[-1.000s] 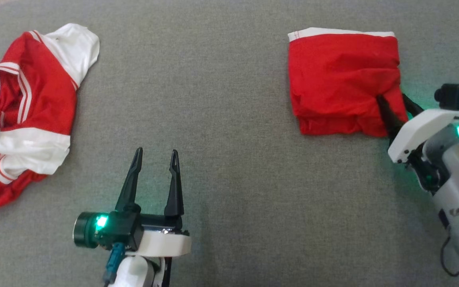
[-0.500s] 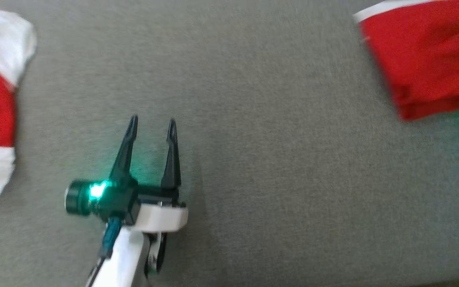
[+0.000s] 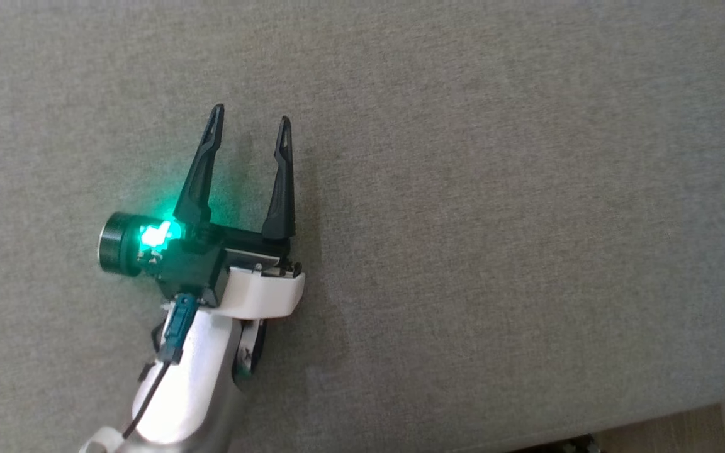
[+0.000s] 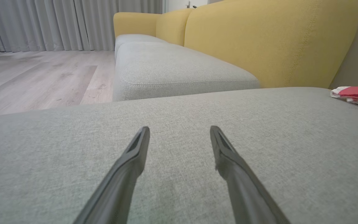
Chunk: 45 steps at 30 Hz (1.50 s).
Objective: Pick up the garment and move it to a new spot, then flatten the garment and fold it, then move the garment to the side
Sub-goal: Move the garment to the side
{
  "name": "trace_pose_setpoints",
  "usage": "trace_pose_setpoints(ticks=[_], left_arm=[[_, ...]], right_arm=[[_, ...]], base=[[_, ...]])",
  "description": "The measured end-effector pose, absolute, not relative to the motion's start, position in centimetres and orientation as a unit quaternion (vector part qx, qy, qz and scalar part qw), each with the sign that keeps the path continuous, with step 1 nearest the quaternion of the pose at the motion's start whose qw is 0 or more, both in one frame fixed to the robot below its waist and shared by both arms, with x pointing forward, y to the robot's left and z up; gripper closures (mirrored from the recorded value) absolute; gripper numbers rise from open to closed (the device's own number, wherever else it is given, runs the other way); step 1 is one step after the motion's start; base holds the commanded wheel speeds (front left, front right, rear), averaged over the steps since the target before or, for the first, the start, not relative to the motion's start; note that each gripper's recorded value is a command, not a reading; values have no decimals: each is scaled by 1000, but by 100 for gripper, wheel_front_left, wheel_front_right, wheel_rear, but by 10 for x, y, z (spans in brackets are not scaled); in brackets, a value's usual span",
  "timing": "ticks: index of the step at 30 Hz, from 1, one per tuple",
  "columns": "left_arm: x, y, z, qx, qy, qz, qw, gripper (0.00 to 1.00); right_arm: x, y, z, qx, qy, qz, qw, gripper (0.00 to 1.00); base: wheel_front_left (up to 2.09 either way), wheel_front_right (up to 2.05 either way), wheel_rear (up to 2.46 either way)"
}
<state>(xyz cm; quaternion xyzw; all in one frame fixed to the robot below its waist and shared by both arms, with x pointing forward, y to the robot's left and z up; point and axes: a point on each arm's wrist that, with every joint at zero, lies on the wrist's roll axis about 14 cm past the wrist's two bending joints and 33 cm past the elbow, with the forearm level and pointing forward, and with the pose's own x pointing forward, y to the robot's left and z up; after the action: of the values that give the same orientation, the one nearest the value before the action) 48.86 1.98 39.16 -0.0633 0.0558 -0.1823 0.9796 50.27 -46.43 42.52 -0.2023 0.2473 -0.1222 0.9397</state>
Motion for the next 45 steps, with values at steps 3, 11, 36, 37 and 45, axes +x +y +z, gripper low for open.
trace_pose_setpoints(ticks=[3,11,36,37,45], left_arm=[[487,22,401,-64,51,-179,980,0],[436,55,420,-65,73,-129,987,0],[347,152,475,-22,12,-12,1000,0],[347,151,474,-20,14,-13,1000,0],[346,150,470,-20,21,-19,999,0]], right_arm=[[506,-440,420,-194,236,-100,947,0],[496,-276,406,-63,173,43,982,0],[360,-134,459,40,47,110,992,0],[360,-135,459,41,48,109,992,0],[361,-135,460,44,46,104,993,0]], base=[[0,0,0],[0,0,0],[0,0,0],[0,0,0],[0,0,0]])
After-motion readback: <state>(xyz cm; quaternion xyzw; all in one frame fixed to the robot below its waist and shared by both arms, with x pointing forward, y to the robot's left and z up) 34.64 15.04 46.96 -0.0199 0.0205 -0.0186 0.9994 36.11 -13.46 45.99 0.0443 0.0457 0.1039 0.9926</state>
